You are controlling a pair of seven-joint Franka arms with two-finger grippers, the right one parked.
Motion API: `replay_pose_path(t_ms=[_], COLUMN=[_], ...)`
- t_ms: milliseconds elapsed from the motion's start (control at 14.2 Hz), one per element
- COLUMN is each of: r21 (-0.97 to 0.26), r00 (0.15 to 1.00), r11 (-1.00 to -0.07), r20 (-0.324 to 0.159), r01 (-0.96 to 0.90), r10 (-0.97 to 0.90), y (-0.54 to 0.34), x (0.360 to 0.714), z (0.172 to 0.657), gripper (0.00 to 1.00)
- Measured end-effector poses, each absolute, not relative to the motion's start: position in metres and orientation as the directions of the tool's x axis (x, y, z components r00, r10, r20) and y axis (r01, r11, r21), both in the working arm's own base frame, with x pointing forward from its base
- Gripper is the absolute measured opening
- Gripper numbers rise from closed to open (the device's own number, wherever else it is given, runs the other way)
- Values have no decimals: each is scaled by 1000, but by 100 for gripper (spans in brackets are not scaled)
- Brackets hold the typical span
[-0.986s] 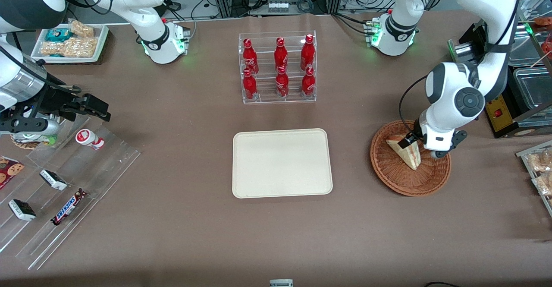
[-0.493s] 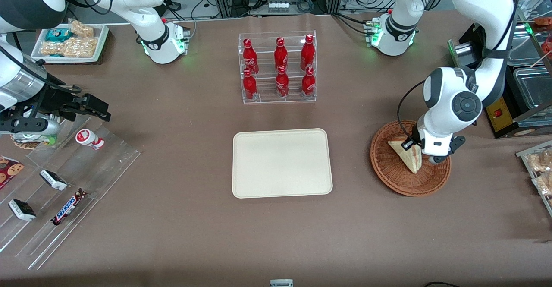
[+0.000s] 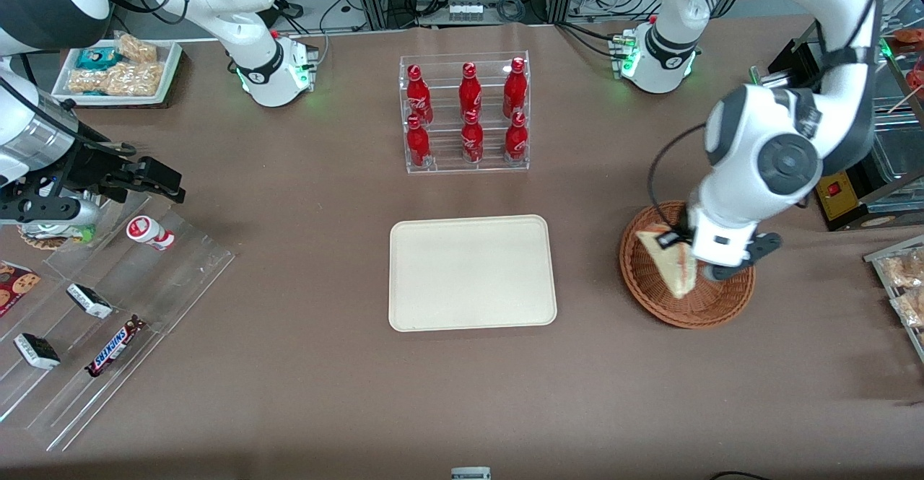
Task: Place sandwich from basket to tray
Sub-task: 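Lift the sandwich and carry it over the cream tray, then lower the sandwich onto the tray and open the left gripper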
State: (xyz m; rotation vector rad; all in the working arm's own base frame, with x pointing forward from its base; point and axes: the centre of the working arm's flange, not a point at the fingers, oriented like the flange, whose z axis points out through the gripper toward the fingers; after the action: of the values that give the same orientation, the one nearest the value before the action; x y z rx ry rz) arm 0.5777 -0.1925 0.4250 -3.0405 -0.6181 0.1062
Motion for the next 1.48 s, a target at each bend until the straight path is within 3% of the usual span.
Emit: replay_pose_path(t_ms=[141, 423, 915, 986, 1268, 1479], r21=[-39, -31, 1, -9, -13, 9], r00=[958, 987, 997, 998, 994, 985], r11=[-960, -988, -998, -998, -995, -990], r20=[-55, -51, 28, 38, 60, 93], r01=[278, 154, 66, 60, 97, 144], r10=[280, 156, 66, 59, 96, 144], y=[-274, -409, -482, -482, -483, -474], x=[566, 546, 534, 534, 538, 555], z=[422, 358, 272, 265, 265, 301], gripper=[14, 14, 14, 18, 58, 89])
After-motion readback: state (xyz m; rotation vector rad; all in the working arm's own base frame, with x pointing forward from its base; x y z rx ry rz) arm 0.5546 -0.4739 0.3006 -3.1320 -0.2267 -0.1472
